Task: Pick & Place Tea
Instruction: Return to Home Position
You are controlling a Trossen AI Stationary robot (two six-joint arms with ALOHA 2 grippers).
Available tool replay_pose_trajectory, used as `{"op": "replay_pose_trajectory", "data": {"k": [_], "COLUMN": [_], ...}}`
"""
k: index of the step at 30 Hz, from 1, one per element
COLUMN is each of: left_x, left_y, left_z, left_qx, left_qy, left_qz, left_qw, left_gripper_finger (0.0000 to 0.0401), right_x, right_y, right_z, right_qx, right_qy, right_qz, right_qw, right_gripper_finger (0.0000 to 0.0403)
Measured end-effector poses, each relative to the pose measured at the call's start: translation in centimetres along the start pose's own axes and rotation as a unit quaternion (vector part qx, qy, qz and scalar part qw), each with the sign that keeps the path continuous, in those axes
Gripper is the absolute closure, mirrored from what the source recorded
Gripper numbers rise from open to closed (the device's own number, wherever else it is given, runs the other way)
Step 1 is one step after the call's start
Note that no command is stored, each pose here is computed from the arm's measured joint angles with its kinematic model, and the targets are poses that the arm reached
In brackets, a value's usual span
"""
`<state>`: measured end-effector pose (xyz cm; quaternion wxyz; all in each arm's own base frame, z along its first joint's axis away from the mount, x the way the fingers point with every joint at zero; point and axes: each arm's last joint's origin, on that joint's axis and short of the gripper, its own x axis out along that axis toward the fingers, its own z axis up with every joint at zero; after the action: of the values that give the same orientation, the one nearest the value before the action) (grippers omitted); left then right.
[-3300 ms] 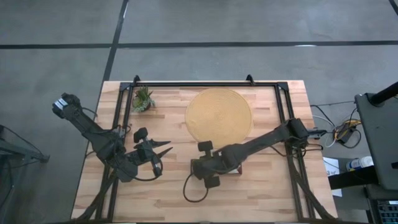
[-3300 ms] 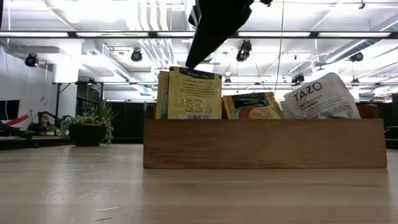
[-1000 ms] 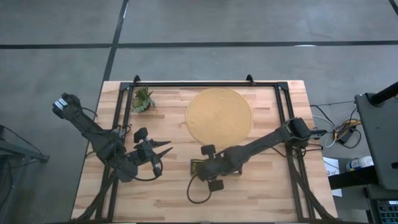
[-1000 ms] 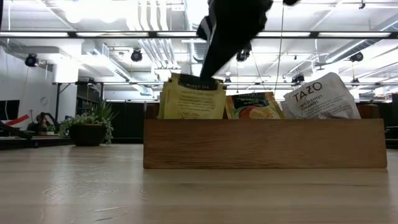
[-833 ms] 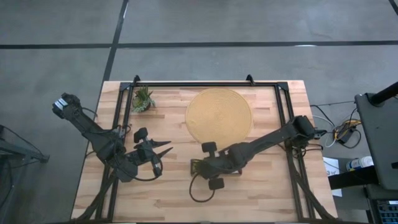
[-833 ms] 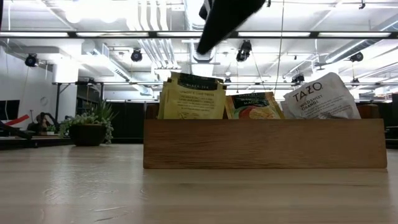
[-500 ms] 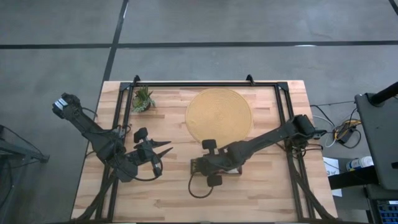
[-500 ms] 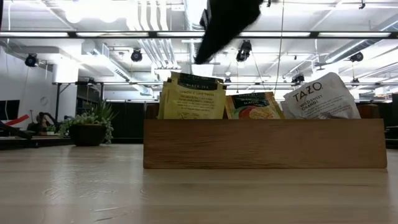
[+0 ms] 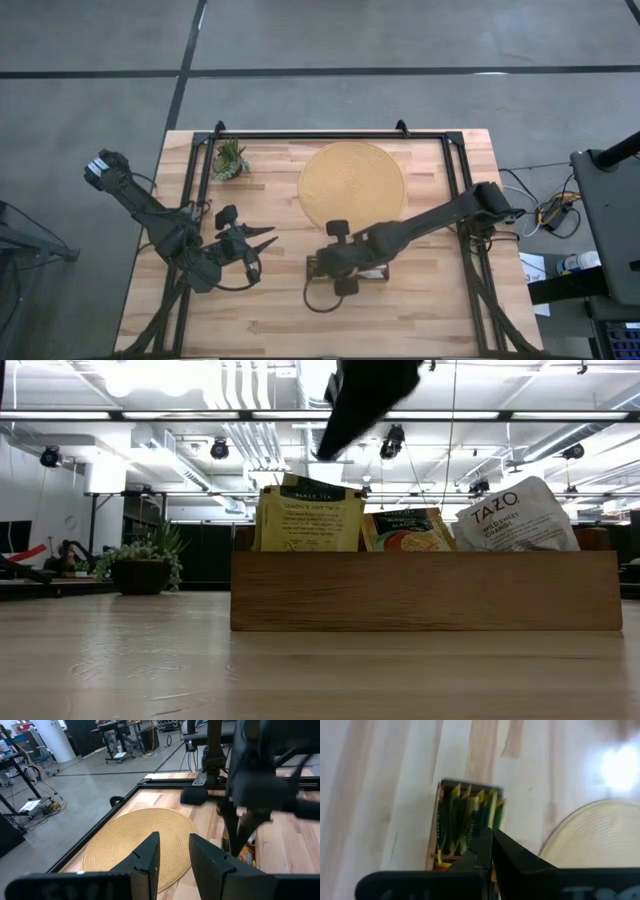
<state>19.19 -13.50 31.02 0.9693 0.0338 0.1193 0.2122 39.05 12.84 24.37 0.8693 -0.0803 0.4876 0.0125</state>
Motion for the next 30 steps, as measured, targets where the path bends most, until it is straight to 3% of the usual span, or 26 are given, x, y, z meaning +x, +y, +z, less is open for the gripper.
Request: {"op": "replay_pose_trajectory", "data": {"k": [9, 16, 21, 25, 30], "left_x": [0.0, 0.0, 0.0, 0.0, 0.4], "left_y": [0.0, 0.1, 0.1, 0.1, 0.2], "left_z": [-0.1, -0.2, -0.2, -0.2, 0.5], "left_qx": [0.024, 0.032, 0.033, 0.067, 0.183], "left_qy": [0.003, 0.006, 0.007, 0.006, -0.009], "left_qz": [0.001, 0.002, 0.002, 0.003, 0.024], "left_qw": [1.0, 0.999, 0.999, 0.998, 0.983], "left_gripper_finger": [0.0303, 0.0303, 0.0303, 0.0303, 0.0303], "right_x": [-5.7, -7.8, -7.8, -7.9, -7.9], "right_y": [-1.1, -1.6, -1.6, -1.6, -1.6], "right_z": [0.5, 0.7, 0.9, 0.9, 0.7], "right_qx": [0.022, 0.017, -0.028, -0.037, -0.069], "right_qy": [-0.055, -0.089, -0.097, -0.099, -0.09], "right_qz": [0.009, 0.012, 0.008, 0.008, 0.004], "right_qw": [0.998, 0.996, 0.995, 0.994, 0.994], "right_gripper_finger": [0.0394, 0.0394, 0.0394, 0.0394, 0.0394]}}
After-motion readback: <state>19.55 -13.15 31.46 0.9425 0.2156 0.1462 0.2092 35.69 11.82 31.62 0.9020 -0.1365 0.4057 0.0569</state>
